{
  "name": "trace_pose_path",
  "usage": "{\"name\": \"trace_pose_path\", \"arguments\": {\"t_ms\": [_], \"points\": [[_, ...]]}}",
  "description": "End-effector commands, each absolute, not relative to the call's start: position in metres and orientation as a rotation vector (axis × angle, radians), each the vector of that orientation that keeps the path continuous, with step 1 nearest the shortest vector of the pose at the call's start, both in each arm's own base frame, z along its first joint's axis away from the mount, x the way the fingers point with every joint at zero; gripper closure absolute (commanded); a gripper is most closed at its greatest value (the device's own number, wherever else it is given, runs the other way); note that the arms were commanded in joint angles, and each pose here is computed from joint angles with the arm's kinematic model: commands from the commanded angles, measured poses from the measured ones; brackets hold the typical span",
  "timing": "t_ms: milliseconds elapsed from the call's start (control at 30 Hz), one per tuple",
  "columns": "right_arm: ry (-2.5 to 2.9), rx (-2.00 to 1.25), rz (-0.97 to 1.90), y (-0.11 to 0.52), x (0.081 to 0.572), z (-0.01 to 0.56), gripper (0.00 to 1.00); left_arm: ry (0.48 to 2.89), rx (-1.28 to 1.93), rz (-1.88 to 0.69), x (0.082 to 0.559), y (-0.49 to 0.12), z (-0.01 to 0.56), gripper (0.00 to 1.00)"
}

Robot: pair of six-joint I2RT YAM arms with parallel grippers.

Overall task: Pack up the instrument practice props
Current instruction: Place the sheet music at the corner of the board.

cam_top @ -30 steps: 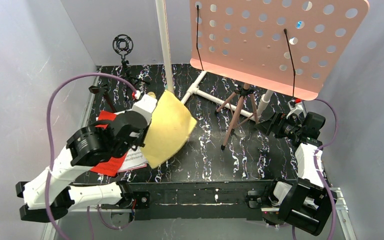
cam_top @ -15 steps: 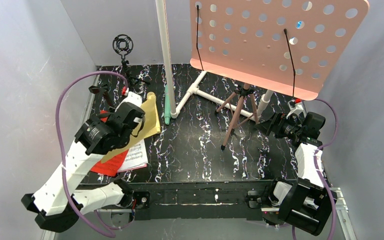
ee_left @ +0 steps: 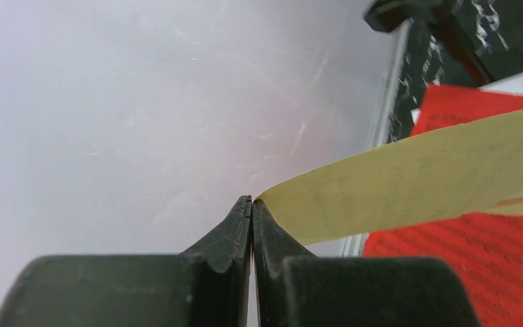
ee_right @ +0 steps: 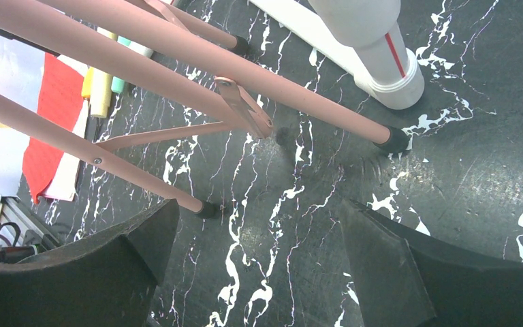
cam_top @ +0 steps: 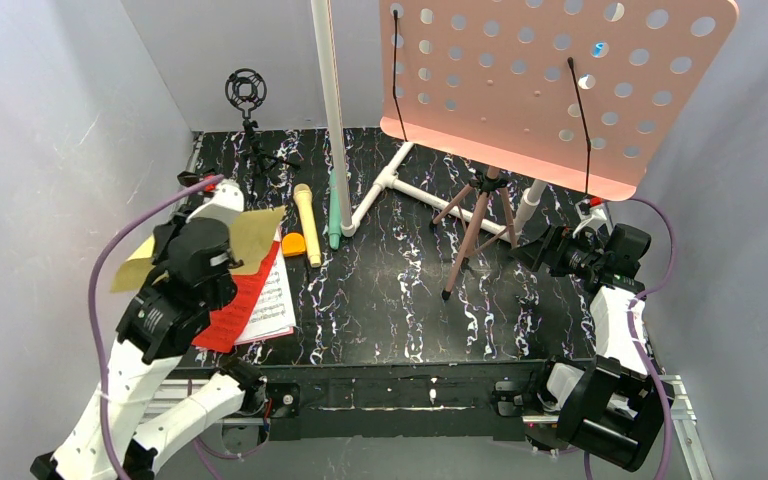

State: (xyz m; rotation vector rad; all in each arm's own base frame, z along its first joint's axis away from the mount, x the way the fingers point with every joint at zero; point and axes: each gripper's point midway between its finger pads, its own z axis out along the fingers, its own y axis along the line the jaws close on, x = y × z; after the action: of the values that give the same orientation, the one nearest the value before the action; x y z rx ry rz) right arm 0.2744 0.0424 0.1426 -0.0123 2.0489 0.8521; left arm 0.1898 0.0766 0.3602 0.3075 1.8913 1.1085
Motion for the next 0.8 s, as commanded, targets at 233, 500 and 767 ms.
{"name": "trace_pose_path", "arguments": {"t_ms": [233, 500, 767], "points": [[2.027, -0.051, 0.843, 0.043, 0.276, 0.148, 0.03, 1.812, 0.365, 1.281, 0.196, 0.084, 0.36, 1.0], [2.031, -0.047, 0.84, 0.043, 0.276, 0.146, 0.02, 2.039, 0.606, 1.217, 0.201, 0.07, 0.242, 1.0], [2.037, -0.044, 0.846, 0.043, 0.277, 0.144, 0.02, 2.131, 0.719, 1.042, 0.194, 0.057, 0.208, 1.0]]}}
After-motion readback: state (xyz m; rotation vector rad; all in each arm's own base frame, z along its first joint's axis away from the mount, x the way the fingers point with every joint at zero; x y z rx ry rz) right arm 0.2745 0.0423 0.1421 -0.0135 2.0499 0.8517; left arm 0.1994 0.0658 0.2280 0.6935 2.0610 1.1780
